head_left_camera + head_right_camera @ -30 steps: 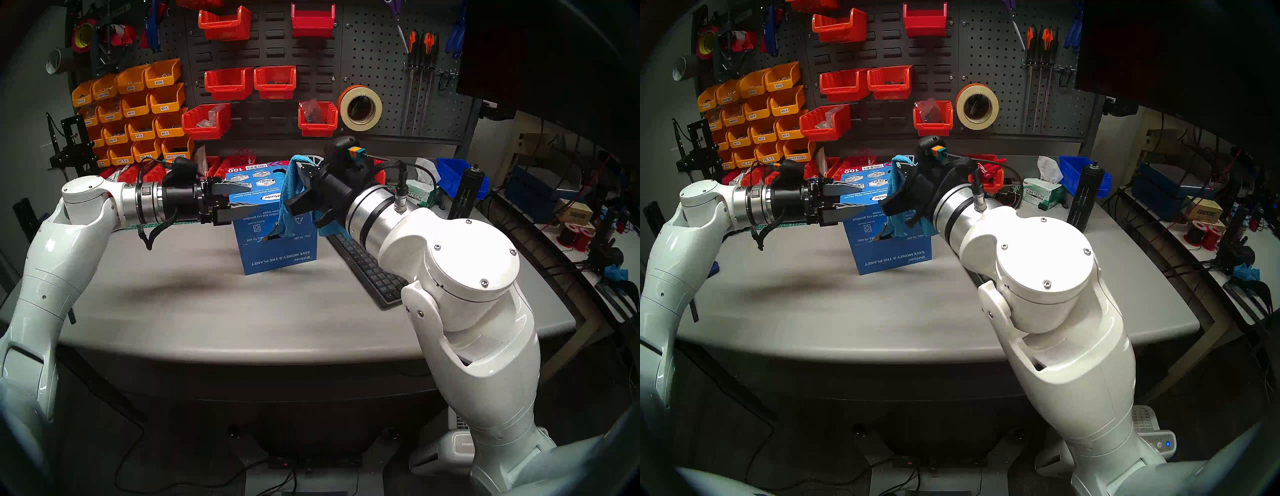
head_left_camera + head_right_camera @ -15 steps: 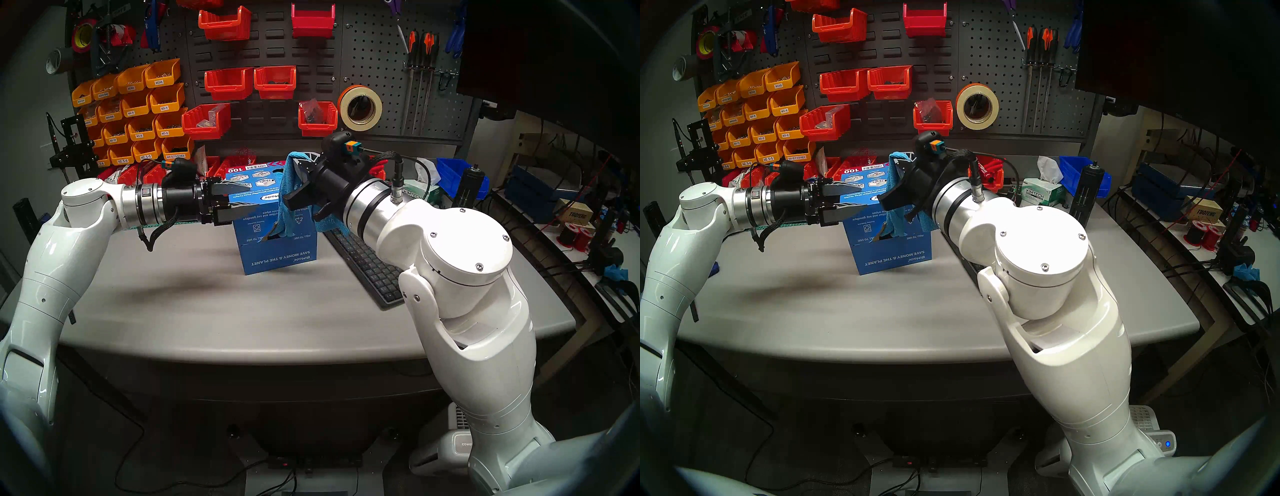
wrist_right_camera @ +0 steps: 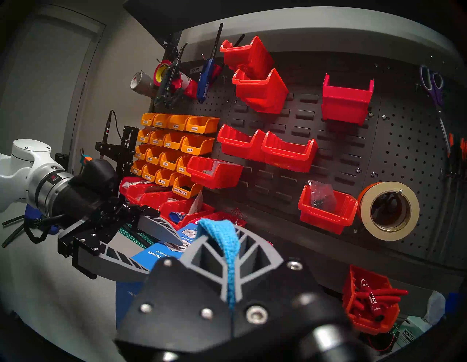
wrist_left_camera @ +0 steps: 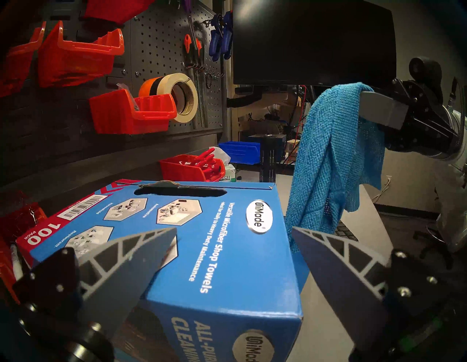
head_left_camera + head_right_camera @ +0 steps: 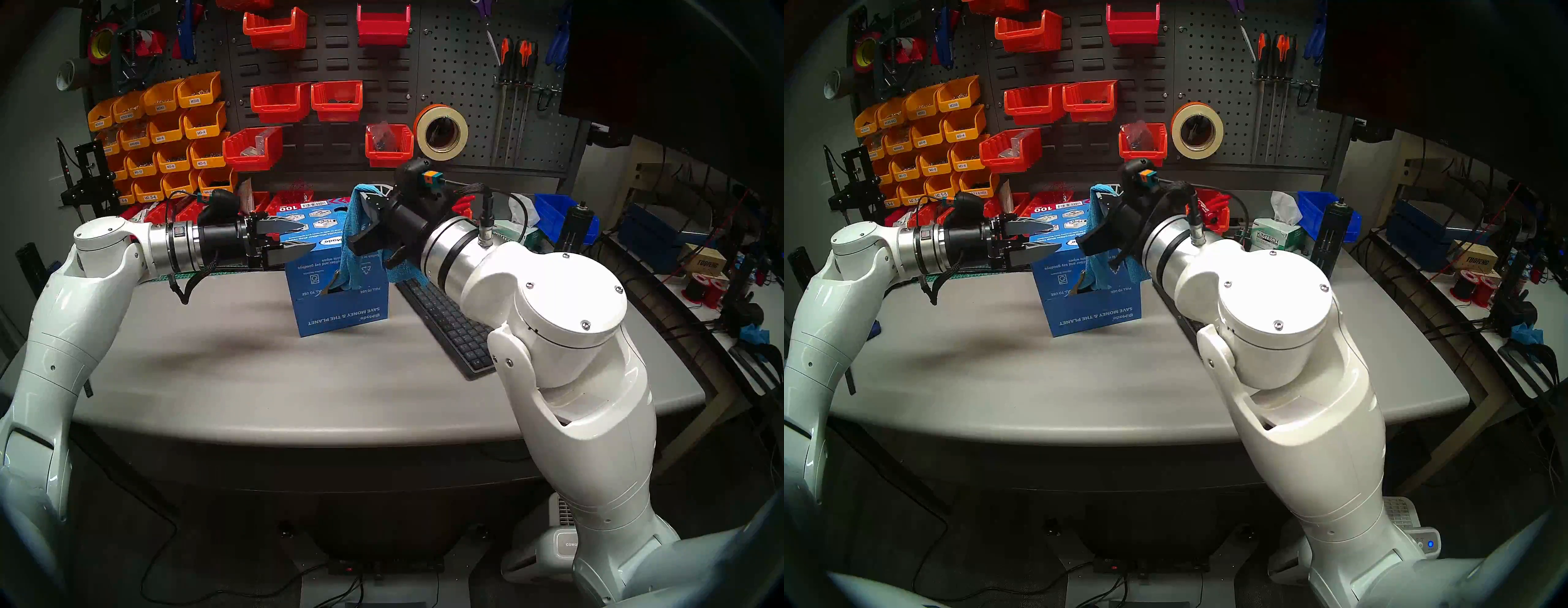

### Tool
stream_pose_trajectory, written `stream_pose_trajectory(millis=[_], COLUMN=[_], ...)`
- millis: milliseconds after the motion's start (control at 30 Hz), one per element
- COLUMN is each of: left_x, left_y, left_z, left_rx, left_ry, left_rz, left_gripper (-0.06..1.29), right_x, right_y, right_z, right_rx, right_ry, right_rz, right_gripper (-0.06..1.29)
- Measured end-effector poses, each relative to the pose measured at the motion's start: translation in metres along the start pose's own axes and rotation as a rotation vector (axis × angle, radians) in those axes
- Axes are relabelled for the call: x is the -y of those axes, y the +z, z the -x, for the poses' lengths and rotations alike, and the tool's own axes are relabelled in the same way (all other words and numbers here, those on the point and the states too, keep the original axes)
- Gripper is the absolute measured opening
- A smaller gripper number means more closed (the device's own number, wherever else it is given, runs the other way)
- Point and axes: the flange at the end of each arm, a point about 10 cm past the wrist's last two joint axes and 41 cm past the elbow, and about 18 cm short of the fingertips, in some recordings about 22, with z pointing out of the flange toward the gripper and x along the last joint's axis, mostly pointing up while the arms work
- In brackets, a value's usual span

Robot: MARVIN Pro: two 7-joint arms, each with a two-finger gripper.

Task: Take out a shop towel

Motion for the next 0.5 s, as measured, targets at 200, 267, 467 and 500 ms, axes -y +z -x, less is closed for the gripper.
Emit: stream_pose_trajectory(millis=[200, 267, 467, 500], left_x=[0.0, -0.003, -0.025, -0.028], left_y=[-0.006, -0.009, -0.021, -0.022], left_z=[-0.016, -0.023, -0.039, -0.039], left_rx=[-0.039, -0.053, -0.08, -0.079], left_ry=[0.042, 0.062, 0.123, 0.126], left_rz=[-0.008, 0.004, 0.09, 0.099], left_gripper=[1.23, 1.23, 1.23, 1.23], right_x=[0.0, -0.001, -0.003, -0.004], right_y=[0.0, 0.0, 0.002, 0.002], right_z=[0.0, 0.0, 0.001, 0.001], right_rx=[0.0, 0.0, 0.004, 0.004], right_ry=[-0.001, -0.001, -0.003, -0.004], right_rz=[0.001, 0.002, 0.003, 0.003], right_gripper=[-0.03, -0.03, -0.03, -0.03])
